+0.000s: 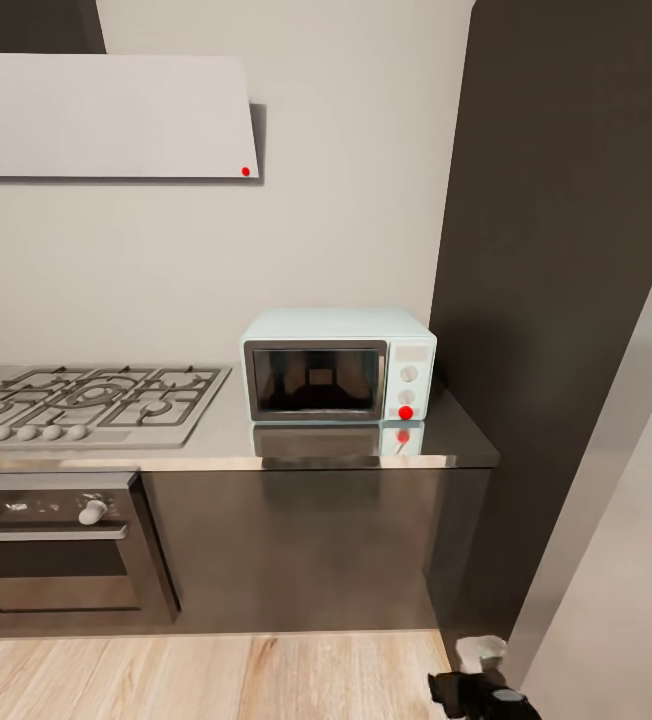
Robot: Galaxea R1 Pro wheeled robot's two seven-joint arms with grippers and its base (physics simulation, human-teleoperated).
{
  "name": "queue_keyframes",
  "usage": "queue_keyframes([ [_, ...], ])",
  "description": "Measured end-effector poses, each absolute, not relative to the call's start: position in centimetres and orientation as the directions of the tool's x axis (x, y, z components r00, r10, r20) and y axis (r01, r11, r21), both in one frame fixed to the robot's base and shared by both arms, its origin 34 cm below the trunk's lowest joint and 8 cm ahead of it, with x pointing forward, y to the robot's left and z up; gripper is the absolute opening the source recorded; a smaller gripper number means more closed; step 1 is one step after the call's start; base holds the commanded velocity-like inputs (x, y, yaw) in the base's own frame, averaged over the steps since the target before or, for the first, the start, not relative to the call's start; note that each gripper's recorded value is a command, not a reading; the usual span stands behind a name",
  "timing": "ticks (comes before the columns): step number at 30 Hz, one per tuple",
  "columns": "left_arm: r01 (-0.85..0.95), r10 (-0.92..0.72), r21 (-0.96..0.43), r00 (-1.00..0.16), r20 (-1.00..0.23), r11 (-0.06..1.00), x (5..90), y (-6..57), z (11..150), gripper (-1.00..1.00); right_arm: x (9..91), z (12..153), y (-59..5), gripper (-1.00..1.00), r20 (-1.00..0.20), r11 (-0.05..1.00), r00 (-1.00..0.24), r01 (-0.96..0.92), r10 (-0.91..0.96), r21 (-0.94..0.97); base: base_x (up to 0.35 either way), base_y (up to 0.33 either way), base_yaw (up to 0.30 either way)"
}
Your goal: In the kitchen, take the popcorn bag from the countertop, put it into the microwave, and heat it until the popcorn is cooked so the cooked popcorn ends up inside the bag.
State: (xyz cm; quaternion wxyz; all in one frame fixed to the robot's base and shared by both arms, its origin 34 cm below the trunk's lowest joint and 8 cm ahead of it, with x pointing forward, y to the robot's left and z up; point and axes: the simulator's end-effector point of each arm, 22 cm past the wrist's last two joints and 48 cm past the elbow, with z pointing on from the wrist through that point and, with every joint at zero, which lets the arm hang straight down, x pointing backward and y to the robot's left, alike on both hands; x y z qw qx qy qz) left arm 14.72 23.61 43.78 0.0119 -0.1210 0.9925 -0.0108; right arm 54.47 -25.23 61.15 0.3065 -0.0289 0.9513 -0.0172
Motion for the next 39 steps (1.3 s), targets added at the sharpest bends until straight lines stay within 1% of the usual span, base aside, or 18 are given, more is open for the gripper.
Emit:
queue_keyframes([
  [2, -0.240, -0.240, -0.025, -0.971, -0.021, 0.971, 14.7, 23.6, 43.8, 1.00, 61.1, 66.1, -24.1, 1.00, -0.623, 0.998, -0.780, -0.044, -0.059, -0.040, 0.000, 0.000, 0.000],
  [4, -0.240, -0.241, -0.025, -0.970, -0.021, 0.970, 14.7, 23.6, 43.8, 1.00, 63.8, 68.6, -23.0, 1.00, -0.639, 0.998, -0.767, -0.046, -0.055, -0.030, 0.000, 0.000, 0.000],
  [7, -0.239, -0.239, -0.026, -0.971, -0.021, 0.971, 14.8, 23.5, 43.8, 1.00, 68.7, 73.6, -21.5, 1.00, -0.695, 0.998, -0.717, -0.052, -0.050, -0.018, 0.000, 0.000, 0.000],
  [10, -0.238, -0.239, -0.027, -0.971, -0.021, 0.971, 14.8, 23.4, 43.8, 1.00, 73.3, 79.5, -21.0, 1.00, -0.753, 0.998, -0.656, -0.053, -0.048, -0.017, 0.000, 0.000, 0.000],
  [12, -0.239, -0.240, -0.027, -0.971, -0.022, 0.971, 14.8, 23.4, 43.8, 1.00, 76.4, 86.2, -21.1, 1.00, -0.804, 0.999, -0.593, -0.045, -0.043, -0.020, 0.000, 0.000, 0.000],
  [13, -0.239, -0.240, -0.027, -0.971, -0.021, 0.971, 14.8, 23.4, 43.8, 1.00, 76.9, 88.4, -21.3, 1.00, -0.822, 0.999, -0.568, -0.040, -0.041, -0.022, 0.000, 0.000, 0.000],
  [15, -0.239, -0.240, -0.027, -0.971, -0.022, 0.971, 14.8, 23.4, 43.8, 1.00, 77.2, 96.8, -22.6, 1.00, -0.881, 0.999, -0.472, 0.008, -0.029, -0.038, 0.000, 0.000, 0.000],
  [19, -0.240, -0.241, -0.027, -0.970, -0.022, 0.970, 14.8, 23.4, 43.8, 1.00, 78.0, 105.0, -23.6, 1.00, -0.923, 0.998, -0.384, 0.048, -0.021, -0.043, 0.000, 0.000, 0.000],
  [21, -0.240, -0.241, -0.027, -0.970, -0.022, 0.970, 14.8, 23.4, 43.8, 1.00, 79.6, 110.9, -23.3, 1.00, -0.949, 0.998, -0.314, 0.052, -0.018, -0.036, 0.000, 0.000, 0.000],
  [25, -0.239, -0.239, -0.027, -0.971, -0.022, 0.971, 14.8, 23.4, 43.8, 1.00, 82.9, 112.6, -19.0, 1.00, -0.945, 1.000, -0.326, 0.003, -0.013, -0.015, 0.000, 0.000, 0.000],
  [27, -0.239, -0.239, -0.027, -0.971, -0.022, 0.971, 14.8, 23.4, 43.8, 1.00, 85.0, 112.1, -18.1, 1.00, -0.956, 1.000, -0.294, 0.016, -0.016, -0.022, 0.000, 0.000, 0.000],
  [31, -0.239, -0.239, -0.027, -0.971, -0.022, 0.971, 14.8, 23.4, 43.8, 1.00, 86.6, 111.9, -18.9, 1.00, -0.970, 0.997, -0.242, 0.071, -0.017, -0.035, 0.000, 0.000, 0.000],
  [32, -0.238, -0.239, -0.027, -0.971, -0.022, 0.971, 14.8, 23.4, 43.8, 1.00, 86.6, 112.9, -19.1, 1.00, -0.977, 0.996, -0.212, 0.082, -0.015, -0.033, 0.000, 0.000, 0.000],
  [37, -0.240, -0.240, -0.026, -0.970, -0.022, 0.970, 14.8, 23.5, 43.8, 1.00, 86.8, 111.6, -18.9, 1.00, -0.972, 0.997, -0.235, 0.075, -0.016, -0.034, 0.000, 0.000, 0.000],
  [39, -0.241, -0.242, -0.027, -0.970, -0.022, 0.970, 14.8, 23.5, 43.8, 1.00, 87.0, 109.4, -18.6, 1.00, -0.960, 0.997, -0.280, 0.069, -0.023, -0.044, 0.000, 0.000, 0.000],
])
